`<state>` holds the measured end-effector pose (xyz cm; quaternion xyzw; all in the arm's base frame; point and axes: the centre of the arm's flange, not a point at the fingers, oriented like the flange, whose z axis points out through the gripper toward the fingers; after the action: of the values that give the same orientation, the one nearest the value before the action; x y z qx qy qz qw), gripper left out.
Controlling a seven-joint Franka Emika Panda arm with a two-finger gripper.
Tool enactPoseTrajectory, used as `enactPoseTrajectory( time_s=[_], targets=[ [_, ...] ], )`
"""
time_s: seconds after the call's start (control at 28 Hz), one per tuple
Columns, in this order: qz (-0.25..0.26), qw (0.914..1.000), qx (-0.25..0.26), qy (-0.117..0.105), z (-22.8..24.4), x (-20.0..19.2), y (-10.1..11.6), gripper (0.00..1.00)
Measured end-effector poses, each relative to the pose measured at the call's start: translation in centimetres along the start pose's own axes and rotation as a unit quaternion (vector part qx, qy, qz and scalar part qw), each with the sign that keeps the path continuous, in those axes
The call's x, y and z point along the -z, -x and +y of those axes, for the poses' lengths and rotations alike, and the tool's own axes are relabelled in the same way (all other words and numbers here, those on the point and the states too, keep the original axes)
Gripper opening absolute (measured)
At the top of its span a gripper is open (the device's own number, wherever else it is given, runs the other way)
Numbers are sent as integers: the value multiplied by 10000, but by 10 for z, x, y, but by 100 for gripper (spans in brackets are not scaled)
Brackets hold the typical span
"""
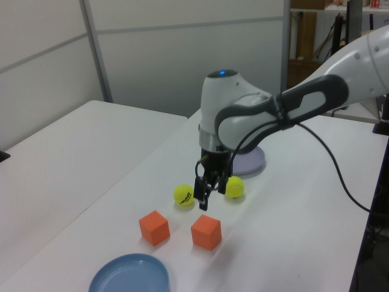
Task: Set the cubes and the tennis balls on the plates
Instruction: 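Lower the open gripper onto the orange cube nearest the blue plate, then close the gripper on the orange cube and lift it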
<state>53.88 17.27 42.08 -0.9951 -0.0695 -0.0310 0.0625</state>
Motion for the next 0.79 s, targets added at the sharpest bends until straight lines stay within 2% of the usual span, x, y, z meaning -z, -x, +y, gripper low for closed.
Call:
enactPoseTrajectory(
  time_s=[0.39, 0.79],
  targets=[
    [-150, 9999, 64, 30, -8, -63, -8, 100],
    [-258, 9995, 172, 19, -21, -80, -6, 100]
  ],
)
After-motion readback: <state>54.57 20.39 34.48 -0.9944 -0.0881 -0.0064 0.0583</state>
